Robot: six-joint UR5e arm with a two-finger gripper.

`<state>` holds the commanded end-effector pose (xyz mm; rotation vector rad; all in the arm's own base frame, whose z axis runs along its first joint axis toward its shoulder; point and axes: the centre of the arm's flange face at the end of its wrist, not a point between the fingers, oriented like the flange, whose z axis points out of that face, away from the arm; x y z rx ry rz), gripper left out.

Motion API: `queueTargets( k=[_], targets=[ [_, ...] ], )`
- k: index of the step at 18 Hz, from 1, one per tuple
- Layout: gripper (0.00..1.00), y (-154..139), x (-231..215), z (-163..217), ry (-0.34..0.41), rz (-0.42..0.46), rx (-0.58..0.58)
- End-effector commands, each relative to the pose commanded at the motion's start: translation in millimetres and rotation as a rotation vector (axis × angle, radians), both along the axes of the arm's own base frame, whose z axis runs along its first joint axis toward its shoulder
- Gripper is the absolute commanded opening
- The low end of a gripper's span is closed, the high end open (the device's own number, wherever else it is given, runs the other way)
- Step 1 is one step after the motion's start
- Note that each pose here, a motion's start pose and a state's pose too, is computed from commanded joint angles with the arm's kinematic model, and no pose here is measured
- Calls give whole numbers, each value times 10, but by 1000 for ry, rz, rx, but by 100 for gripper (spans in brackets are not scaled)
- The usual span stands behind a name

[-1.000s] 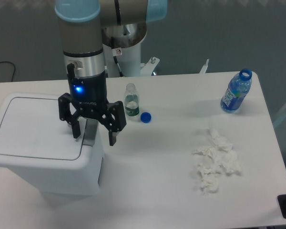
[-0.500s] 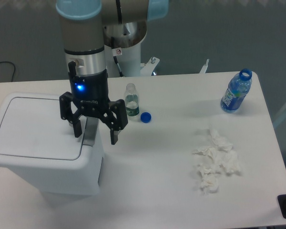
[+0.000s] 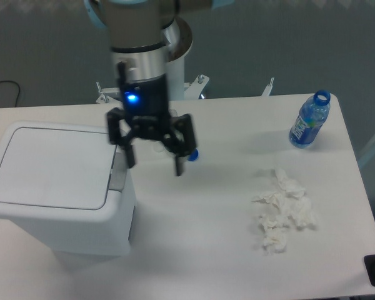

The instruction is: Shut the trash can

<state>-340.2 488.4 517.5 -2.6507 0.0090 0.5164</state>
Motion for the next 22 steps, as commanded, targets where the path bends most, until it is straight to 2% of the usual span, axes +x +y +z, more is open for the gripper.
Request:
queueTargets(
  k=[4,7,13,17,22],
  targets=[
    [100,-343,-497,-117,24,15,-62],
    [100,-660,-865,-224,87,-54,-177],
    [100,-1242,-1379,-239,159,-156,-282],
    [100,-1665,-1644,-342,124,-149,-256],
    [100,-2013,-1745,-385,137,-198,-301]
  ],
)
